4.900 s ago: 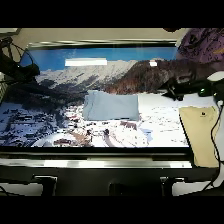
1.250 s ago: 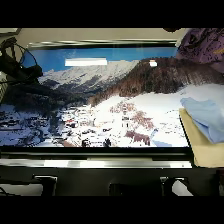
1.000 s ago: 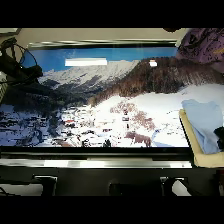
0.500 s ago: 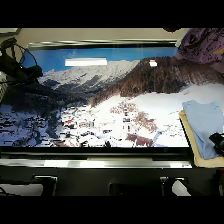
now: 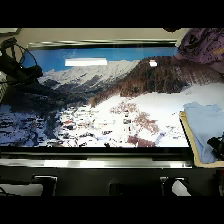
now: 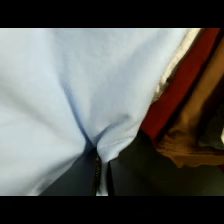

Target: Fold the clothes and pants, and hang the long-sleeved shirts on hangers.

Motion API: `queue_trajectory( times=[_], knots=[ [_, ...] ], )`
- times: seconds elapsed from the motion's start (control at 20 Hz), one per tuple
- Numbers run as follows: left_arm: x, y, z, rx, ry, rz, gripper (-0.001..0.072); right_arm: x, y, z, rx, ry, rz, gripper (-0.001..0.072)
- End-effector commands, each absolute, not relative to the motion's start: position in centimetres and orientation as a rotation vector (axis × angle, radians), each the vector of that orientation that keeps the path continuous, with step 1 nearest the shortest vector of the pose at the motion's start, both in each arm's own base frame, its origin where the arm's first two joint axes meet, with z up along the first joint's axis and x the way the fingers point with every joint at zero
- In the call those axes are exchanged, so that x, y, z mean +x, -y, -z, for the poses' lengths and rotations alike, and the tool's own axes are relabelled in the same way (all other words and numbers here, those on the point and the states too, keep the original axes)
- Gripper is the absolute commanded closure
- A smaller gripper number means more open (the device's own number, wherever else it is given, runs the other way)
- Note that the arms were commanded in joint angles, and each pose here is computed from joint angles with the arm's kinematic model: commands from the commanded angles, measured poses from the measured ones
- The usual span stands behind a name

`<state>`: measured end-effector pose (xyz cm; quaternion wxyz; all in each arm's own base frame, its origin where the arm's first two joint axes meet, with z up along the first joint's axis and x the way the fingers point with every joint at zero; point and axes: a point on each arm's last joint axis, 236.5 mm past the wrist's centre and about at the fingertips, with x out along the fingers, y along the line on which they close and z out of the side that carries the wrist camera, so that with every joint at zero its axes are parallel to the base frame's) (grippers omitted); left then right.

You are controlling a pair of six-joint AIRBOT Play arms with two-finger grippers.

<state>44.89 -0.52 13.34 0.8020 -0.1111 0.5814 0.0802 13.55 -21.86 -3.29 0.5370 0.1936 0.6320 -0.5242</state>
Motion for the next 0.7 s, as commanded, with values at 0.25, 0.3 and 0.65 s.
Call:
queue_trajectory(
  times=[0.25,0.3,0.65],
  knots=[
    [44.9,0.5,-13.4,-0.238,-1.245,-0.172,0.0689,13.0,22.2,3.5,0.425,-1.517,1.252,0.0682],
    [44.9,0.5,-13.4,-0.238,-1.245,-0.172,0.0689,12.9,22.3,3.4,0.411,-1.525,1.252,0.0682],
    [44.9,0.5,-13.4,-0.238,-1.245,-0.172,0.0689,12.9,22.6,2.4,0.378,-1.546,1.236,0.035]
  ],
)
